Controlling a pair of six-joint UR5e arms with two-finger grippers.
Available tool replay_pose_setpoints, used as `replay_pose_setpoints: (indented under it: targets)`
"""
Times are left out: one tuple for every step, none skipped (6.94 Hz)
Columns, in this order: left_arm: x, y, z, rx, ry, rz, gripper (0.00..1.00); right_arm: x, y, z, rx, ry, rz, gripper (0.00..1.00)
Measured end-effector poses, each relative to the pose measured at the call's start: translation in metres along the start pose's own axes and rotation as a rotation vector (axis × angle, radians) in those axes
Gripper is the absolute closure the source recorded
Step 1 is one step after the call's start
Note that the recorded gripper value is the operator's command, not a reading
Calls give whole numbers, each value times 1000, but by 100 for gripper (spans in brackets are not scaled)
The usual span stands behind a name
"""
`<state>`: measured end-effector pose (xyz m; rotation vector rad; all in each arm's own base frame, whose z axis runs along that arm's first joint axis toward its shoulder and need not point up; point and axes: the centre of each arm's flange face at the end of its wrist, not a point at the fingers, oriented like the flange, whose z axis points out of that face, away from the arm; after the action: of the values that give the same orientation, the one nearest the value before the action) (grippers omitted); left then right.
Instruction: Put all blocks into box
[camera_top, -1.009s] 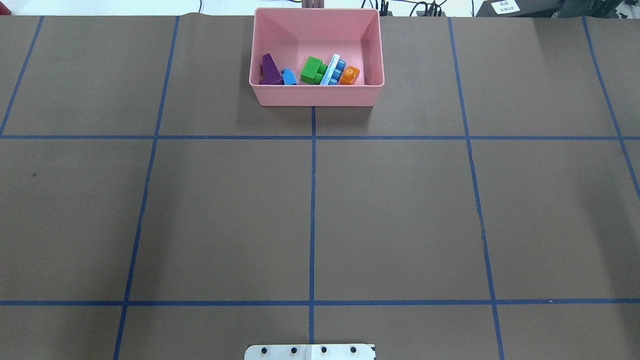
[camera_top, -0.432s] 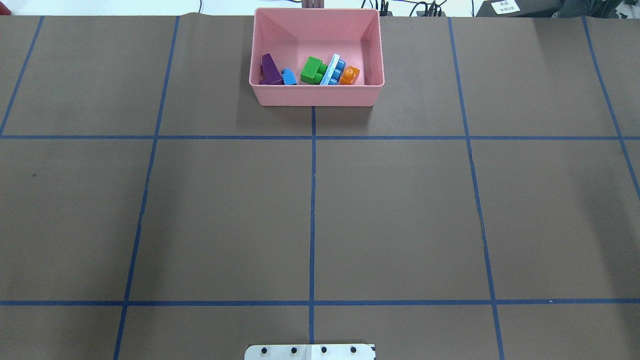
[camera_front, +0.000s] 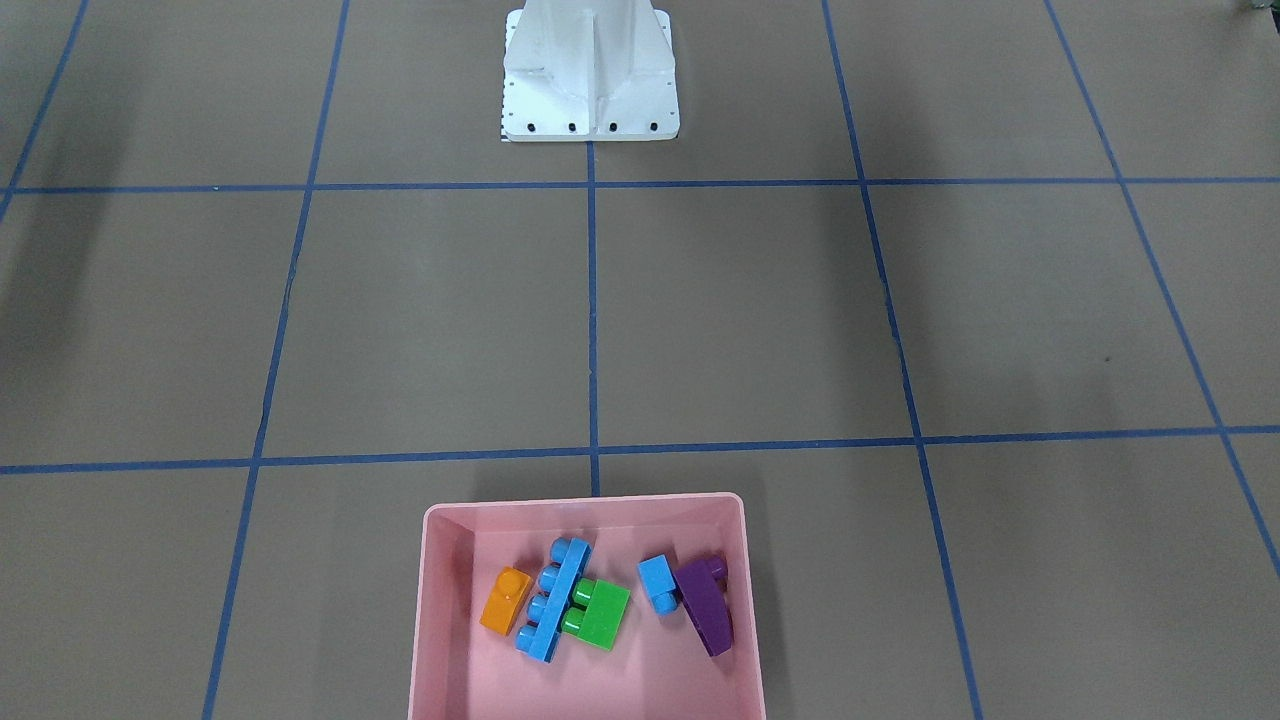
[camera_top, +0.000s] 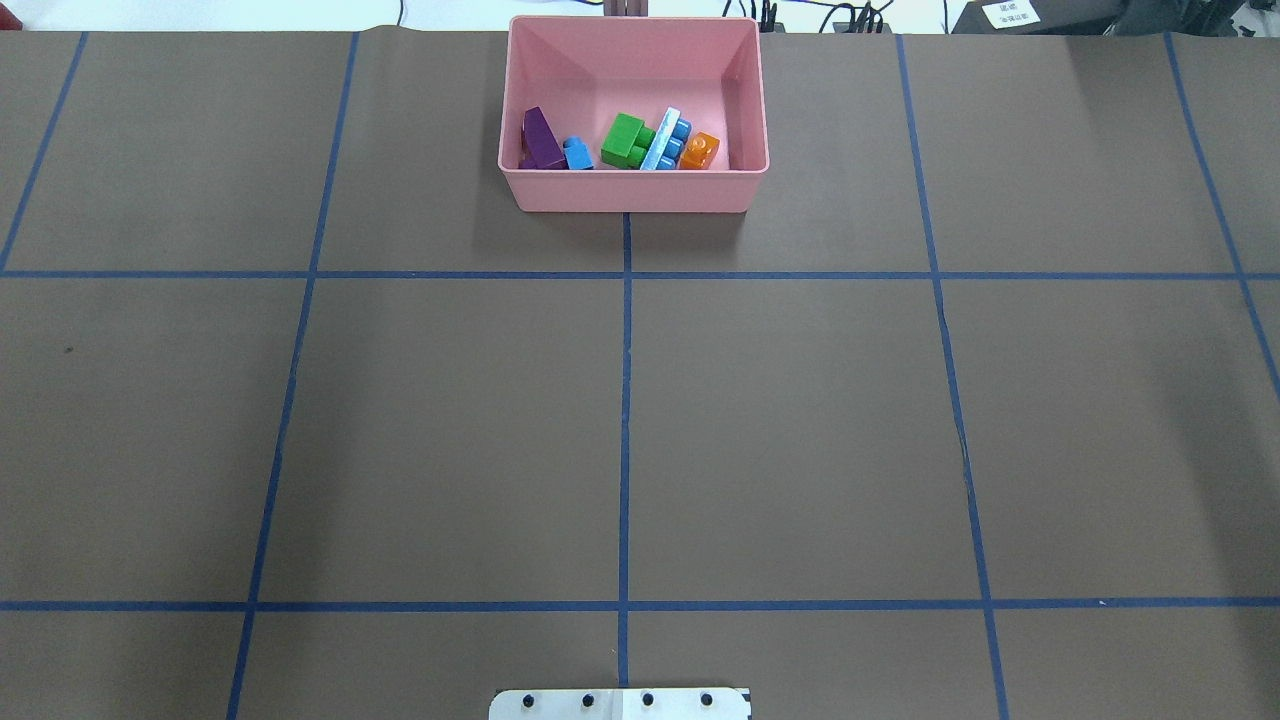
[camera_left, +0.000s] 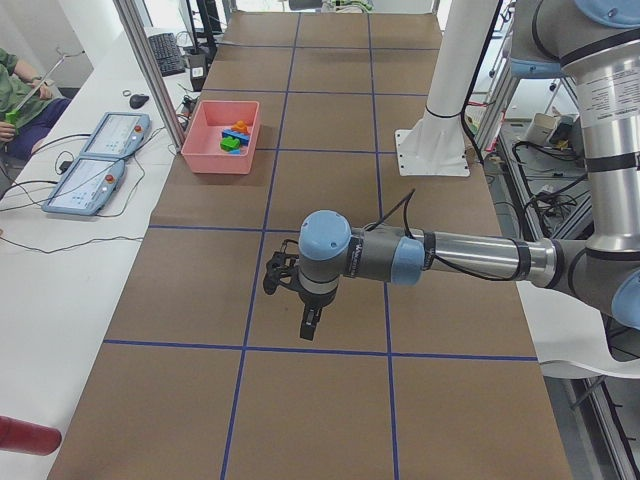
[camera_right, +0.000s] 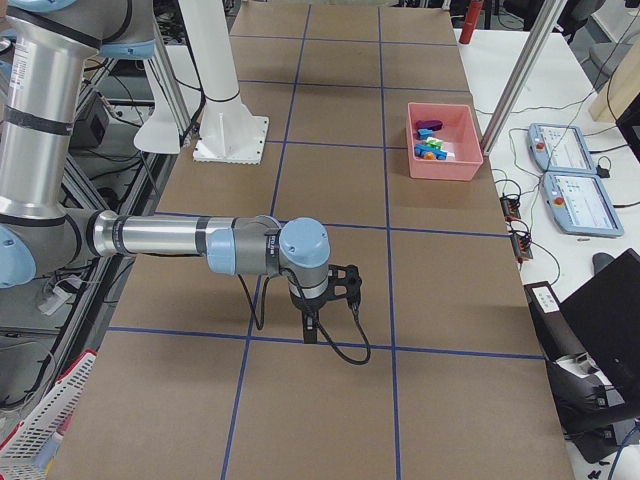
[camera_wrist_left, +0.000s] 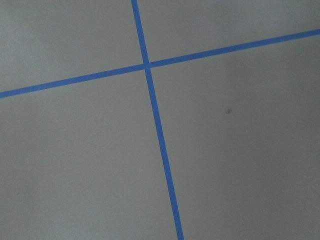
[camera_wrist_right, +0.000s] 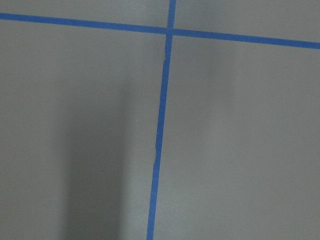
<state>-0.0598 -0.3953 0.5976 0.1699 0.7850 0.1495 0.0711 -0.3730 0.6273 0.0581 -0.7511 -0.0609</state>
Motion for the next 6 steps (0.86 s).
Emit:
replay_pose_setpoints:
  targets:
    - [0, 0, 0, 0, 0, 0, 0, 0, 0, -1, 1, 1, -2, 0]
    - [0, 1, 0, -1, -1, -1, 0, -1, 0, -2, 3, 4, -6, 0]
    - [-1, 1, 0, -1, -1, -2, 0, -3, 0, -3, 7, 6, -12, 0]
    - [-1, 2, 1, -2, -1, -3, 0, -4, -1, -5, 10, 8, -20, 0]
    - [-1, 2, 1, -2, -1, -3, 0, -4, -1, -6, 11, 10, -25, 0]
    - [-1, 2, 1, -2, 0, -3, 0, -5, -1, -6, 12, 11, -28, 0]
